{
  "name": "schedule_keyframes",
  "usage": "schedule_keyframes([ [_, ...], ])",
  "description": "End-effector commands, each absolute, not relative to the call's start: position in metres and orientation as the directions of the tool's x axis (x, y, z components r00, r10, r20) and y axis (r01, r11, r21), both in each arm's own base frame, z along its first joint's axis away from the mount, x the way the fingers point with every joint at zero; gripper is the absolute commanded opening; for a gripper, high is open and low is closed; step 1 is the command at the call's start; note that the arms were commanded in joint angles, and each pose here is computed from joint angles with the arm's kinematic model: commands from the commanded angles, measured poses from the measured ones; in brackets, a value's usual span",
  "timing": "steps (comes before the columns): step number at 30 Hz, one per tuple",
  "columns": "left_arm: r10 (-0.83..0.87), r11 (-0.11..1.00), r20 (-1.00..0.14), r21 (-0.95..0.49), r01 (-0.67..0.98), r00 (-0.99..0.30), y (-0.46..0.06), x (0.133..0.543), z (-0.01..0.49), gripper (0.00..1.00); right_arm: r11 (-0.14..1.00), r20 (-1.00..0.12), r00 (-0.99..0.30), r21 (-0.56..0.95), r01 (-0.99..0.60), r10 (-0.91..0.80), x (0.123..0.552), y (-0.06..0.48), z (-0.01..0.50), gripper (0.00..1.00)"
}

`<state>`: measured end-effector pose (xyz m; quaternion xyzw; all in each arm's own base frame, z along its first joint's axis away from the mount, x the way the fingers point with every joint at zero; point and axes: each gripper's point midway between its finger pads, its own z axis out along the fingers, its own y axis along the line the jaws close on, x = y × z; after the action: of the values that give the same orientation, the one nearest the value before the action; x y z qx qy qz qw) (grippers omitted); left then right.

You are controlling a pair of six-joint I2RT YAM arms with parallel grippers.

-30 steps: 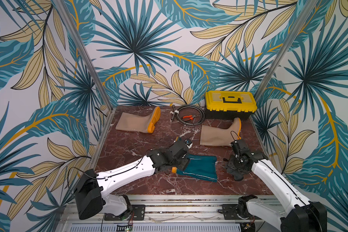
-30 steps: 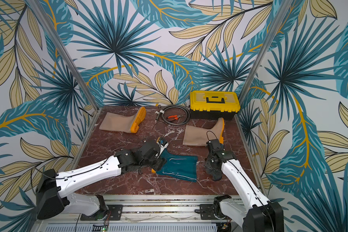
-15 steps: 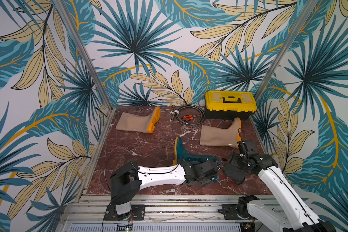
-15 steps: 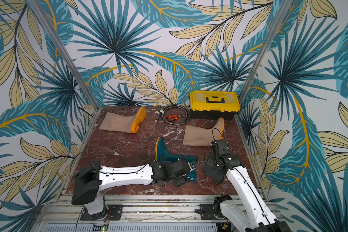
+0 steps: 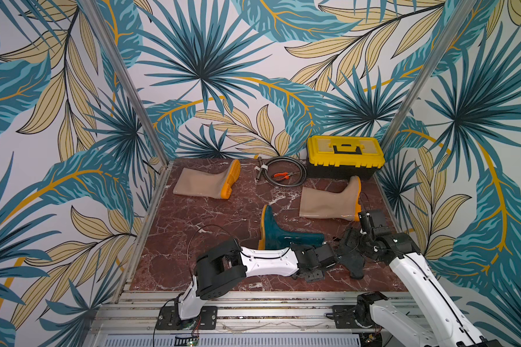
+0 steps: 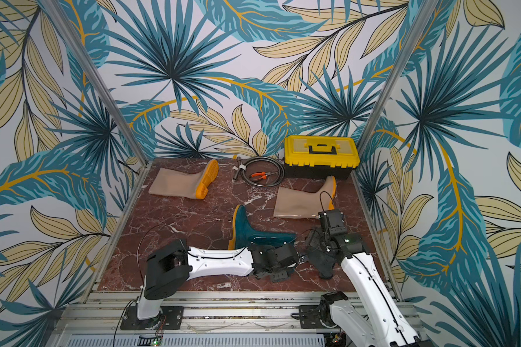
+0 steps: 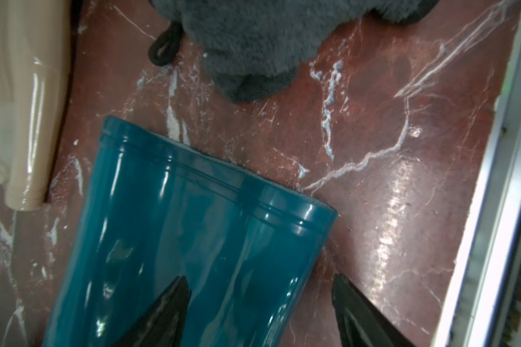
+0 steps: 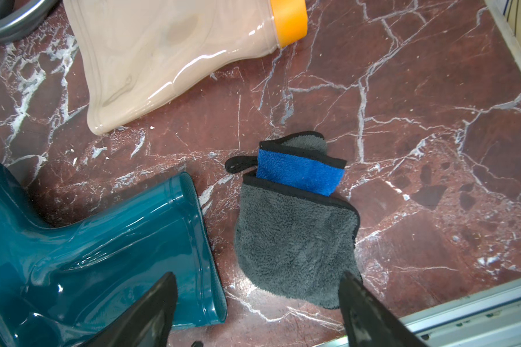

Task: Wipe the rubber boots with a cloth
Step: Pick up the rubber boot from the center of the board.

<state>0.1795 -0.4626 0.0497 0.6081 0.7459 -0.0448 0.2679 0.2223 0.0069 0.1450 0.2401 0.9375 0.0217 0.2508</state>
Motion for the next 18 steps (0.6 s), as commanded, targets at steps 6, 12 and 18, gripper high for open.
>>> schedule_keyframes([
  [6,0.907,0.311,-0.399,0.413,0.856,-0.137,-0.461,0.219,0.030,0.46,0.871,-0.436,-0.755,0.208,0.445,0.490,0.222,0.014,0.136,0.85],
  [12,0.794,0.502,-0.557,0.374,0.780,-0.244,-0.412,0.263,0.118,0.01,0.861,-0.442,-0.739,0.274,0.428,0.508,0.223,0.022,0.141,0.84],
  [18,0.552,0.673,-0.777,0.202,0.711,-0.302,-0.327,0.297,0.237,0.00,0.826,-0.417,-0.728,0.414,0.382,0.545,0.237,0.045,0.147,0.77],
])
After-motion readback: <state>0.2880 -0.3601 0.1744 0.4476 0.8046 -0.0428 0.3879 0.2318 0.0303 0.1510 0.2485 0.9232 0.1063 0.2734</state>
